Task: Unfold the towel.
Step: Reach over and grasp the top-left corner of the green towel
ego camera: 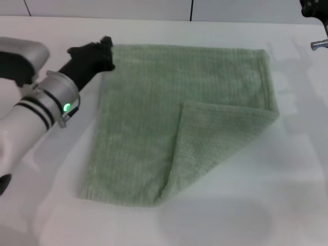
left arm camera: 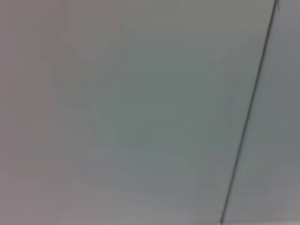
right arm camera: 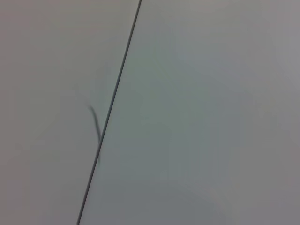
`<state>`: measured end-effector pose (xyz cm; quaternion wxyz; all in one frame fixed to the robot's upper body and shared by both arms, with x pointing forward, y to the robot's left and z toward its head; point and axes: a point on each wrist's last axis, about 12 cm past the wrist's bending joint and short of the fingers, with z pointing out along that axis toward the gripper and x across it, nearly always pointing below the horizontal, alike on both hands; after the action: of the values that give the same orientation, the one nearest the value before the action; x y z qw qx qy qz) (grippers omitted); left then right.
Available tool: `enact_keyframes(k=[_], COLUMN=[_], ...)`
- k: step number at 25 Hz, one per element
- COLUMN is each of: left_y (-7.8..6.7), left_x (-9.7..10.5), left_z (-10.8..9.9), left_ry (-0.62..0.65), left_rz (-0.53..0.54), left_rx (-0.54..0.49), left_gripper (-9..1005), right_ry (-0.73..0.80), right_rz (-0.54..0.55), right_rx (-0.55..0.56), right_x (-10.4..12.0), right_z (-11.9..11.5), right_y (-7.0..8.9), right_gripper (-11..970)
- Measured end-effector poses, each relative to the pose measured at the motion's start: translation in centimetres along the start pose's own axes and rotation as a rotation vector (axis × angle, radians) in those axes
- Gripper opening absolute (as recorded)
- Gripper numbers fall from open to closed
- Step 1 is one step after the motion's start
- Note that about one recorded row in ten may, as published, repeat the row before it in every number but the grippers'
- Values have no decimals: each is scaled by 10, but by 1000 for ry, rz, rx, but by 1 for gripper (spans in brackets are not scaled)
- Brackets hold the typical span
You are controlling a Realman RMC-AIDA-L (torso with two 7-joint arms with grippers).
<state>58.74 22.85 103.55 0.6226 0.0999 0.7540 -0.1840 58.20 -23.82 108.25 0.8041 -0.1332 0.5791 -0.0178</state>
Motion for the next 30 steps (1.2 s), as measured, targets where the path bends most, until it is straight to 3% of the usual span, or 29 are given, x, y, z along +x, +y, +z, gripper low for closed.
enact_keyframes(k=[6,15,30], left_y=[-10,-12,-12], left_x=[3,8,13], left_z=[16,24,22], left_ry=[121,235,260], left_rz=[22,42,46], left_rx=[17,-19,-25], left_gripper=[-3,-2,-2], right_ry=[26,62,90], right_rz=[5,14,52], right_rx=[-15,-33,-67], right_x=[2,5,0], right_z=[2,4,17], right_y=[3,8,20], right_gripper=[652,651,652])
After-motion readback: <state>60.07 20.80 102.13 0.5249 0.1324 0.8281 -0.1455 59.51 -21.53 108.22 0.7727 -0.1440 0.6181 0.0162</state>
